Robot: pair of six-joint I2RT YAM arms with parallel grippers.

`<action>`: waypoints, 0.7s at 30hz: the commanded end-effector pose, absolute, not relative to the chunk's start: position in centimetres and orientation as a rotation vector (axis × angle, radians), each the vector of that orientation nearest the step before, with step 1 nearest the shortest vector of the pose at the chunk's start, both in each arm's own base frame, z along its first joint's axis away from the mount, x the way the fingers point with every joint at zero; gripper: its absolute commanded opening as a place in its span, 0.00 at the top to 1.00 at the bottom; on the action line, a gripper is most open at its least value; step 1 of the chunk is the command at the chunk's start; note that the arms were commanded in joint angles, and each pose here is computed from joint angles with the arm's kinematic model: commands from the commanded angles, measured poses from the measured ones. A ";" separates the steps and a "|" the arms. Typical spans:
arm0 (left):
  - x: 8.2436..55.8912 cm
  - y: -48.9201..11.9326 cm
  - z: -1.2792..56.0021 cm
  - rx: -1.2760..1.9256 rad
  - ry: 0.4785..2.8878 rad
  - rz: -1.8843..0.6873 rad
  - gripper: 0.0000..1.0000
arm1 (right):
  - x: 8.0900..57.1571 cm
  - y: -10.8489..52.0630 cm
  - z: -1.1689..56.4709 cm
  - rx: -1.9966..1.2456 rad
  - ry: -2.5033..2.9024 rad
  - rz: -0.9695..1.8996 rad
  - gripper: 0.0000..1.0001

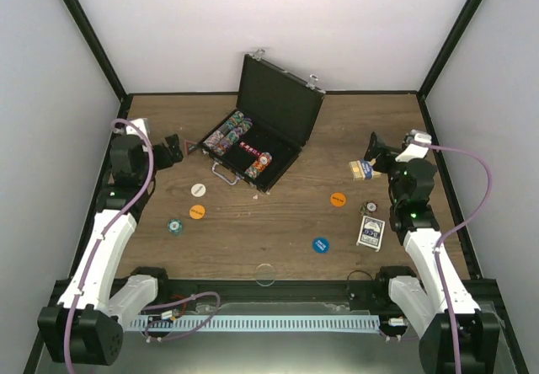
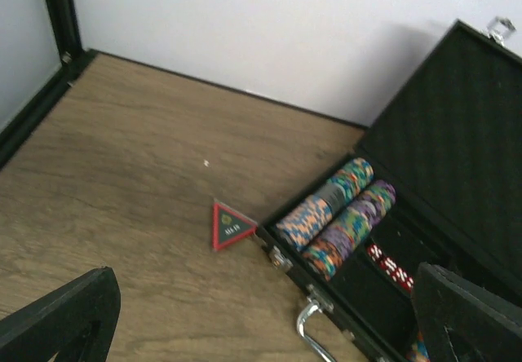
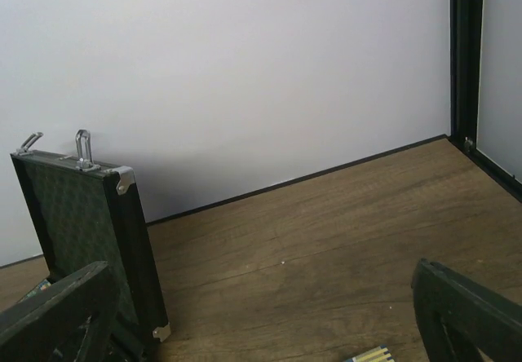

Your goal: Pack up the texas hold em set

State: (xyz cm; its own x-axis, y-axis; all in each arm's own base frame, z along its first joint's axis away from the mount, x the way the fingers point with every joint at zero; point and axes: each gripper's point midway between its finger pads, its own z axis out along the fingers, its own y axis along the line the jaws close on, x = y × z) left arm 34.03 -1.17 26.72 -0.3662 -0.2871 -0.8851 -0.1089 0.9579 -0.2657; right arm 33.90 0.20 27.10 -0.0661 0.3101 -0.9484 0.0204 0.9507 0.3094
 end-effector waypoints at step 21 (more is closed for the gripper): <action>33.0 -20.7 24.9 0.133 2.085 -0.671 0.04 | 30.7 5.9 29.7 -0.013 1.609 0.503 0.01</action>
